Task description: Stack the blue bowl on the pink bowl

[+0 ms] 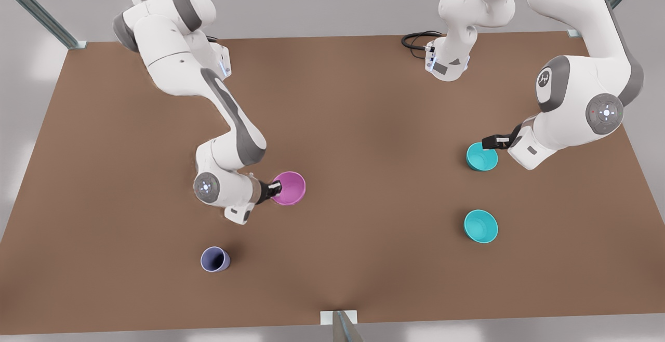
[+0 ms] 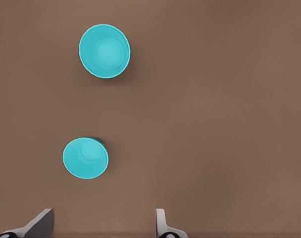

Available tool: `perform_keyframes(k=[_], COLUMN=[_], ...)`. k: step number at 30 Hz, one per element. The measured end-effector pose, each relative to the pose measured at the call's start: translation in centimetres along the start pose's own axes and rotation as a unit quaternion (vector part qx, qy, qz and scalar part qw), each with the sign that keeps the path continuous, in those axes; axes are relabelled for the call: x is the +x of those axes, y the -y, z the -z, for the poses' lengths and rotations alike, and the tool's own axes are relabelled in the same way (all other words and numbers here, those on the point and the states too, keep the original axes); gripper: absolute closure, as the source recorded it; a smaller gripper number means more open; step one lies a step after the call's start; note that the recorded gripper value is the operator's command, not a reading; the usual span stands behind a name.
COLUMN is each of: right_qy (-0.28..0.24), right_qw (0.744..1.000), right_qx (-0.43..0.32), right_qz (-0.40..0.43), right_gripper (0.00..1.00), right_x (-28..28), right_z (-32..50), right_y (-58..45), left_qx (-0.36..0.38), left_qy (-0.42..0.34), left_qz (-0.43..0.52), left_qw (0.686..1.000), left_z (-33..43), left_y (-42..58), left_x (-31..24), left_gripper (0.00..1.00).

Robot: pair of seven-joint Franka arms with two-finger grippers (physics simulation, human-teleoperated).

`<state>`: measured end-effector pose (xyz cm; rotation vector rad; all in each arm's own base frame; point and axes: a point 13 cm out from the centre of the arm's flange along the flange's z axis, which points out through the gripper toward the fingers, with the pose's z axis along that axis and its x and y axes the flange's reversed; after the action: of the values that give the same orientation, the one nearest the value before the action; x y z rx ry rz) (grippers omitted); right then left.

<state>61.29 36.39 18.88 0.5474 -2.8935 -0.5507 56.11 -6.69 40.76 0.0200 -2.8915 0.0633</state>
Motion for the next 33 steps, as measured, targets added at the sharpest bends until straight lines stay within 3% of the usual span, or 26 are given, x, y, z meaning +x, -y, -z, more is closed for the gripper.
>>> perform_keyframes(k=[4,13,15,16,19,22,25,27,29,33], right_qy=[0.026,0.078,0.085,0.087,0.095,0.134,0.144,0.104,0.069,0.097], right_qw=[0.999,0.990,0.988,0.986,0.983,0.977,0.963,0.954,0.946,0.930], right_qx=[-0.018,-0.011,-0.012,-0.011,-0.013,-0.028,-0.019,0.038,0.110,0.178], right_qz=[-0.013,-0.113,-0.131,-0.140,-0.158,-0.164,-0.225,-0.278,-0.298,-0.305], right_gripper=[0.79,0.79,0.53,0.00,0.00,0.00,0.00,0.00,0.00,0.00], right_x=[-4.2,-7.0,-7.3,-7.3,-7.3,-7.9,-6.2,-2.5,1.8,14.2], right_z=[-8.4,-15.4,-15.9,-16.4,-17.3,-5.0,12.7,16.7,19.8,35.3], right_y=[-8.2,-7.6,-7.4,-7.3,-8.0,-10.9,-3.1,8.7,16.8,17.6], left_qx=[0.000,0.018,0.021,0.022,0.024,0.024,0.022,0.021,0.026,0.054], left_qy=[-0.002,0.003,0.001,0.001,-0.001,-0.005,-0.012,-0.012,-0.040,-0.067], left_qz=[0.000,-0.013,-0.018,-0.020,-0.019,-0.020,-0.032,-0.033,0.003,0.085], left_qw=[1.000,1.000,1.000,1.000,1.000,1.000,0.999,0.999,0.999,0.993], left_z=[0.0,1.2,1.3,1.3,1.3,1.2,0.9,0.8,-4.3,-13.7], left_y=[0.0,2.1,2.9,3.1,3.1,3.1,4.4,4.5,0.5,-13.2], left_x=[0.1,0.6,0.8,0.9,0.9,1.1,1.5,1.2,-2.8,-7.9], left_gripper=[0.00,0.00,0.00,0.00,0.00,0.00,0.00,0.00,0.00,0.00])
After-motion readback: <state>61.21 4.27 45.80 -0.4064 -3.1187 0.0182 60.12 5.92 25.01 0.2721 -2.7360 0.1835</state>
